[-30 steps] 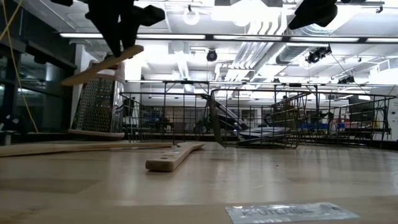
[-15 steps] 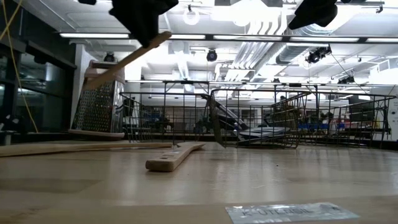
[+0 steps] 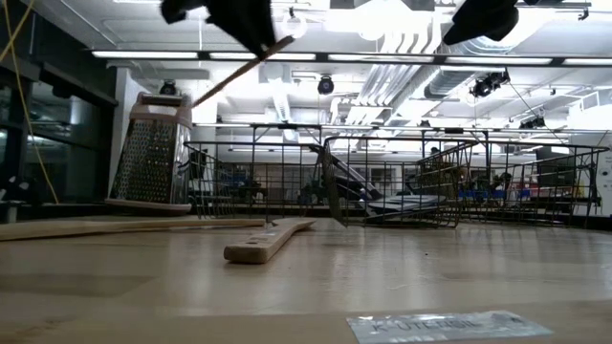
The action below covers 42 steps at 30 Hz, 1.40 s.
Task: Pick & Place Kitchen Items
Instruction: Put the wooden slotted turner spatula into the left mesh basket
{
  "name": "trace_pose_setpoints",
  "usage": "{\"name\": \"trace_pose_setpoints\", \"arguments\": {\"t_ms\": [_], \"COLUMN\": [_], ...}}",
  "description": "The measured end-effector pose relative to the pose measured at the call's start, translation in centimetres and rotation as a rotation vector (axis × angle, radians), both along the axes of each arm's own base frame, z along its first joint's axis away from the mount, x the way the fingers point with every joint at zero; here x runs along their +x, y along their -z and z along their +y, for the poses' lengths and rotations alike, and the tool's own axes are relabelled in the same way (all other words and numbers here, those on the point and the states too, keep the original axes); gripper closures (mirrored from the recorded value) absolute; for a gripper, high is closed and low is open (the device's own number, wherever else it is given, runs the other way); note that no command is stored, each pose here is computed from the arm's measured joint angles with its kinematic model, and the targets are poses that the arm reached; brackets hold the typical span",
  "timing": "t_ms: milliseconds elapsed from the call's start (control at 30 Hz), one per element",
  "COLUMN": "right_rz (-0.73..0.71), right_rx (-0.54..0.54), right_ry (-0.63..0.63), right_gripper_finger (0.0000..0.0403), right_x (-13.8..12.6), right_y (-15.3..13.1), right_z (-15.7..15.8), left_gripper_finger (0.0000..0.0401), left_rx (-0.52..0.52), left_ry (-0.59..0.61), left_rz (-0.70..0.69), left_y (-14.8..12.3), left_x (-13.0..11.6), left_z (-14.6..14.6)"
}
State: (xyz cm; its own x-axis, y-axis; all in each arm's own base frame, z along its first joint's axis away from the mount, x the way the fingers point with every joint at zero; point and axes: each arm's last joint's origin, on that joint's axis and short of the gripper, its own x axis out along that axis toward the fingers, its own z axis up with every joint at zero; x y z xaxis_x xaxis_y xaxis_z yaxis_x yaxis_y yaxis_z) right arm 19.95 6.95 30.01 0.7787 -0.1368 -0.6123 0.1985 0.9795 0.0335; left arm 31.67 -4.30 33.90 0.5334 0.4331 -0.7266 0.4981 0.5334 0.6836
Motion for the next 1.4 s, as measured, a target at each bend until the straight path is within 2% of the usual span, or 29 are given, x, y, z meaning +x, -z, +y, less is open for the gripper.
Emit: {"name": "trace_pose_setpoints", "arguments": {"t_ms": [133,300,567,933,1233,1400], "right_rz": [-0.005,-0.012,-0.012,-0.018,-0.021,-0.021], "right_rx": [-0.006,-0.012,-0.012,-0.009,-0.009,-0.008], "right_ry": [-0.005,-0.007,-0.007,-0.008,-0.008,-0.007], "right_gripper_finger": [0.0208,0.0208,0.0208,0.0208,0.0208,0.0208], "right_x": [0.0,0.1,0.1,0.1,0.1,0.1], "right_y": [0.0,-0.1,-0.1,-0.2,-0.2,-0.2], "right_z": [0.0,0.0,0.0,0.0,0.0,0.0], "left_gripper_finger": [0.0328,0.0328,0.0328,0.0328,0.0328,0.0328], "left_rx": [0.099,0.178,0.205,0.232,0.164,0.150], "left_ry": [0.074,0.069,-0.032,-0.058,-0.100,-0.079], "left_rz": [-0.010,0.017,0.086,0.256,0.334,0.382], "left_y": [0.1,0.1,1.2,5.6,8.3,9.6], "left_x": [1.1,1.6,2.5,4.8,5.1,5.3], "left_z": [0.4,2.3,6.9,12.1,15.9,16.8]}}
